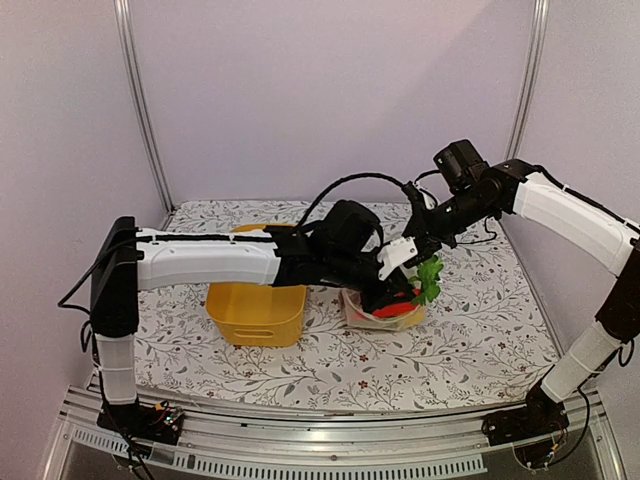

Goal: Place the food in the zip-top bag and seal the zipper
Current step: Adjust the fake vegetable in the zipper food storage bag.

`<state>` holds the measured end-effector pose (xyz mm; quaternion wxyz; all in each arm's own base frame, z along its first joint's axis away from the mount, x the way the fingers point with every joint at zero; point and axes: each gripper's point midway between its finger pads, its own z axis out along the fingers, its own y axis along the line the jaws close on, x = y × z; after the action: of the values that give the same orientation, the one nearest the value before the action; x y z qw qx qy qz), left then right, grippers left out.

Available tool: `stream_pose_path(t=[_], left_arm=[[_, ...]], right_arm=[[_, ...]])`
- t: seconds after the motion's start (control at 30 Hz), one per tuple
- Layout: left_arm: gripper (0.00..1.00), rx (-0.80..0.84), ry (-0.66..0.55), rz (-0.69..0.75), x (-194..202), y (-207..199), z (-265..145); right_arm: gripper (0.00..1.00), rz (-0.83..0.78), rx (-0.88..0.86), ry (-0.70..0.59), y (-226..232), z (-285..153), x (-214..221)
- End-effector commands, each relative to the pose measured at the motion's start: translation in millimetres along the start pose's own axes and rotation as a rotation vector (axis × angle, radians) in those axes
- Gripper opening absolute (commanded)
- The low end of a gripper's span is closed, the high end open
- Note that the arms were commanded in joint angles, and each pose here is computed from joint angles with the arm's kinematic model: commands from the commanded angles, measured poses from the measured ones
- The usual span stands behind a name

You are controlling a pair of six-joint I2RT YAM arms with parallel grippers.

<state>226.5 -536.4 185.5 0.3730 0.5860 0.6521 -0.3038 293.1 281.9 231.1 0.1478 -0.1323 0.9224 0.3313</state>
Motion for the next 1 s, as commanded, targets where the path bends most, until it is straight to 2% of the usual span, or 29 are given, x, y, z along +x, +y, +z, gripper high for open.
stream_pose_path(t=[0.0, 0.27, 0.47, 0.57, 0.77, 0.97], left_arm=[[0.17, -0.097, 0.087, -0.113, 35.4, 40.9, 14.3], [0.11, -0.225, 0.182, -0.200, 69.6, 64.9, 27.8], [0.10, -0.278, 0.210, -0.237, 70.4, 73.6, 21.4], [0.15, -0.296, 0.150, -0.231, 50.6, 75.2, 6.2], [0.29, -0.317, -0.051, -0.186, -18.6, 67.4, -48.9], [0.37, -0.205, -0.179, -0.003, -50.7, 16.1, -102.4]], right_arm=[[0.00, -0.023, -0.042, -0.021, 15.7, -9.1, -5.5], [0.00, -0.017, -0.050, -0.020, 17.4, -10.4, -4.6], [0.00, -0.016, -0.057, -0.022, 19.2, -11.9, -5.0], [0.00, -0.015, -0.056, -0.026, 19.6, -13.1, -6.0], [0.00, -0.008, -0.049, -0.023, 16.8, -13.0, -2.5], [0.00, -0.010, -0.052, -0.023, 21.8, -20.1, -3.8]])
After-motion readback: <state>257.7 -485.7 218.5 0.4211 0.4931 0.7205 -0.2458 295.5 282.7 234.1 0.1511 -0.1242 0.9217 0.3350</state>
